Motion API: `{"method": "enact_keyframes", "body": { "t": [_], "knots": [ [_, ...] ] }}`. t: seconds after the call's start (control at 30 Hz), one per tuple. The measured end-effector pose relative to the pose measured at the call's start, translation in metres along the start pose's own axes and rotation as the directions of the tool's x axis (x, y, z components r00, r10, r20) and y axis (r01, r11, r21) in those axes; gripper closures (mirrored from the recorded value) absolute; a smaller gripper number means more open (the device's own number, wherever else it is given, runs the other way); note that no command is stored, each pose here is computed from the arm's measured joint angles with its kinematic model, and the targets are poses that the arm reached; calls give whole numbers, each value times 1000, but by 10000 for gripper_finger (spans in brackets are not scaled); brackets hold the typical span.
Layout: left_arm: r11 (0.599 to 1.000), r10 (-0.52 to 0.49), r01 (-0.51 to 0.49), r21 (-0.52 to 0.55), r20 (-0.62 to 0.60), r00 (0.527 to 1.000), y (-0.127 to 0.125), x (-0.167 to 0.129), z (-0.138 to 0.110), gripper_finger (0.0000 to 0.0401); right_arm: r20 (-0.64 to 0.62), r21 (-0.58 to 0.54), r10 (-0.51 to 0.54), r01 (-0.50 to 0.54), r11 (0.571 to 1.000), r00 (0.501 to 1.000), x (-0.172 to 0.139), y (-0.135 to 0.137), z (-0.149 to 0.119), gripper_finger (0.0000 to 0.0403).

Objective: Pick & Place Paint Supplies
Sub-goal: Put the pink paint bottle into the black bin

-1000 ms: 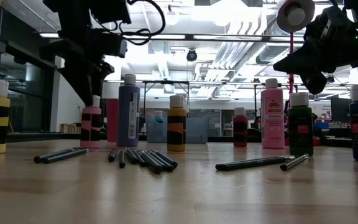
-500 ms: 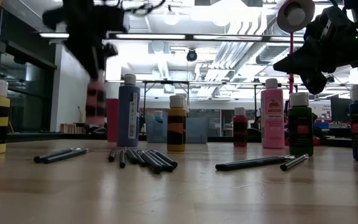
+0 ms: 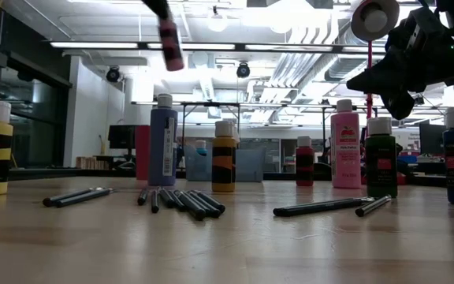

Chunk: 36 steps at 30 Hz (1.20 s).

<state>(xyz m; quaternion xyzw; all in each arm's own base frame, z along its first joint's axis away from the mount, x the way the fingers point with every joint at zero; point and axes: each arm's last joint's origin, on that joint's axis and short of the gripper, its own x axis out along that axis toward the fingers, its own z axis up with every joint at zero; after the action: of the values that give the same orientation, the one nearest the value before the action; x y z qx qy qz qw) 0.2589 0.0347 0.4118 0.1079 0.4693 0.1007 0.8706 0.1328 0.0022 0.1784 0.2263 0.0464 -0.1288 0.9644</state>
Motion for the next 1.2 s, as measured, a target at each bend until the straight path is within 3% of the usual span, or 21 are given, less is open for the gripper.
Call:
{"method": "enact_keyframes", "body": {
  "t": [0.3,0.63,1.2],
  "knots": [
    [995,78,-85,-44,-129,989,56,78,23,281,3,1,0,0,1000,1000,0,0,0,400],
    [967,111,-161,-197,-239,965,105,159,11,281,1,0,0,0,1000,1000,0,0,0,400],
    [903,84,-216,-372,-340,937,140,222,-17,281,0,0,0,0,1000,1000,0,0,0,400]
  ]
}}
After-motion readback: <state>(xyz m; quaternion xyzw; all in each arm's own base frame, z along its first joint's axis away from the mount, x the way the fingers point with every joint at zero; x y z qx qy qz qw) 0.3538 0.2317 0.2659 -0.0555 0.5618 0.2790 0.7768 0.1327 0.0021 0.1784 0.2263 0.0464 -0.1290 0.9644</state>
